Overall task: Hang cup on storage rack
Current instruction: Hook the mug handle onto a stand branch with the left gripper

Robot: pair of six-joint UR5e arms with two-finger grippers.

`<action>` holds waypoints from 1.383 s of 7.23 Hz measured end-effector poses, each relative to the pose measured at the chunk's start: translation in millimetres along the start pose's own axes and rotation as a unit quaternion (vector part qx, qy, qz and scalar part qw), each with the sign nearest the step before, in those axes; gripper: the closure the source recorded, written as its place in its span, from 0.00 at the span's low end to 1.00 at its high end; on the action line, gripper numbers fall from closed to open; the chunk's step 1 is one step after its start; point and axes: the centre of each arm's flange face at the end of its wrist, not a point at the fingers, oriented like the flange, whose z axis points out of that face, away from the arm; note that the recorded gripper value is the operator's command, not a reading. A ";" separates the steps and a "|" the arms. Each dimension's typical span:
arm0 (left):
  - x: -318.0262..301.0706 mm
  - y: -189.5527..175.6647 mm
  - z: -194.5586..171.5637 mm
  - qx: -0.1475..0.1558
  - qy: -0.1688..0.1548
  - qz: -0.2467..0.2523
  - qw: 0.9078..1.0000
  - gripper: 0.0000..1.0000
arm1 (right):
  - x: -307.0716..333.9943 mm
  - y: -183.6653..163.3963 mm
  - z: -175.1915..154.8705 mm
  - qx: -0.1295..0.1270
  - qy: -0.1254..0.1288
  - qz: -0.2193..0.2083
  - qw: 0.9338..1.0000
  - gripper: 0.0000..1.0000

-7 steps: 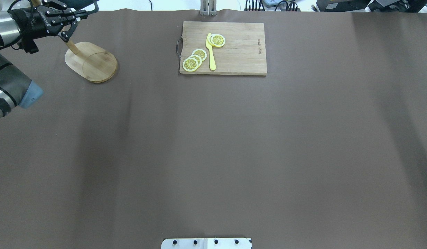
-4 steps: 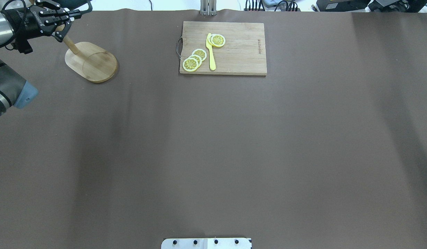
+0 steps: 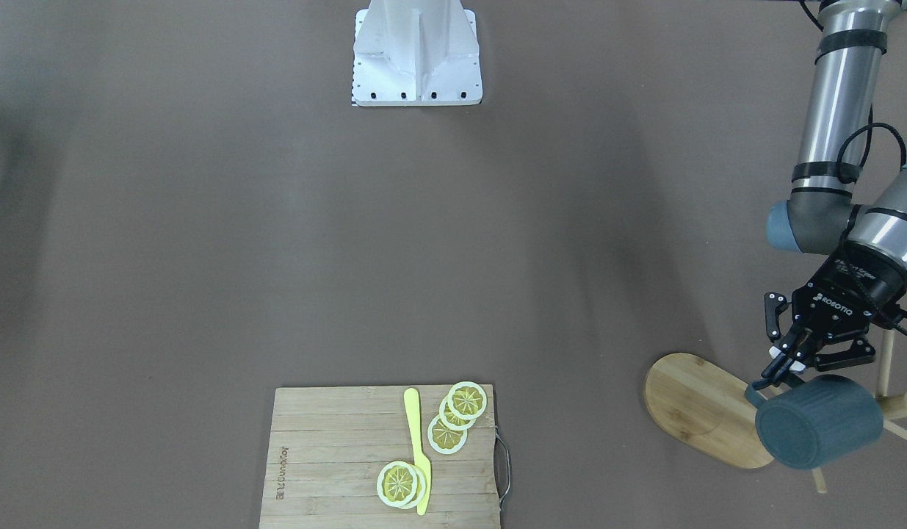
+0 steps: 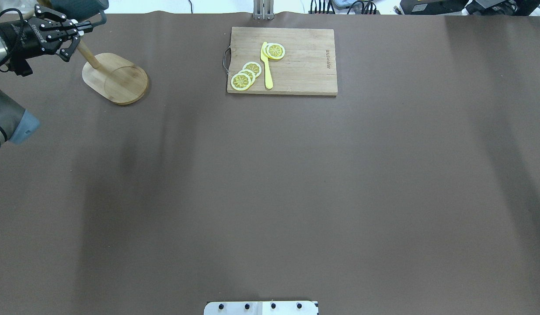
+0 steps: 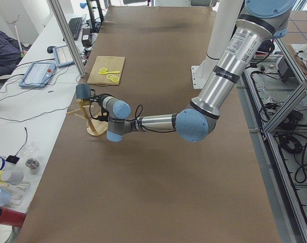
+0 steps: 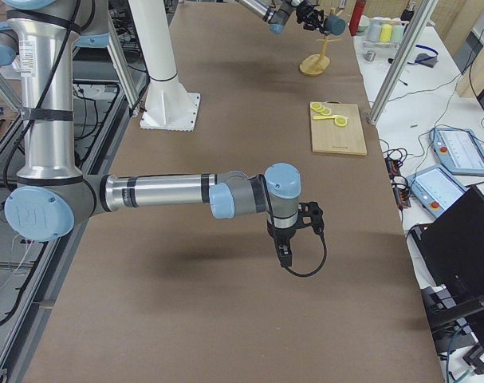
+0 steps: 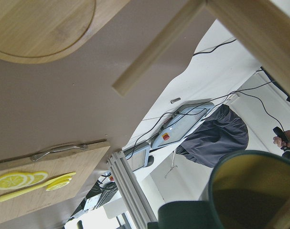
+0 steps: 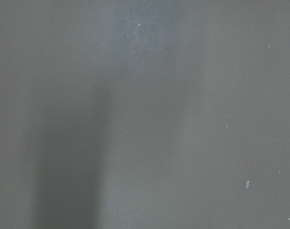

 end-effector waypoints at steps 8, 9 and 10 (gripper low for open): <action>-5.1 -18.8 -9.3 -0.001 0.002 0.057 0.998 0.01 | -2.2 -1.2 -1.8 0.002 0.000 -0.002 1.000 0.00; -5.3 -18.9 -9.2 -0.001 0.002 0.066 0.998 0.01 | -2.1 -1.2 -1.8 0.002 0.000 -0.002 1.000 0.00; -5.4 -18.5 -9.1 -0.001 0.002 0.069 0.998 0.01 | -2.2 -1.2 -1.8 0.002 0.000 -0.002 1.000 0.00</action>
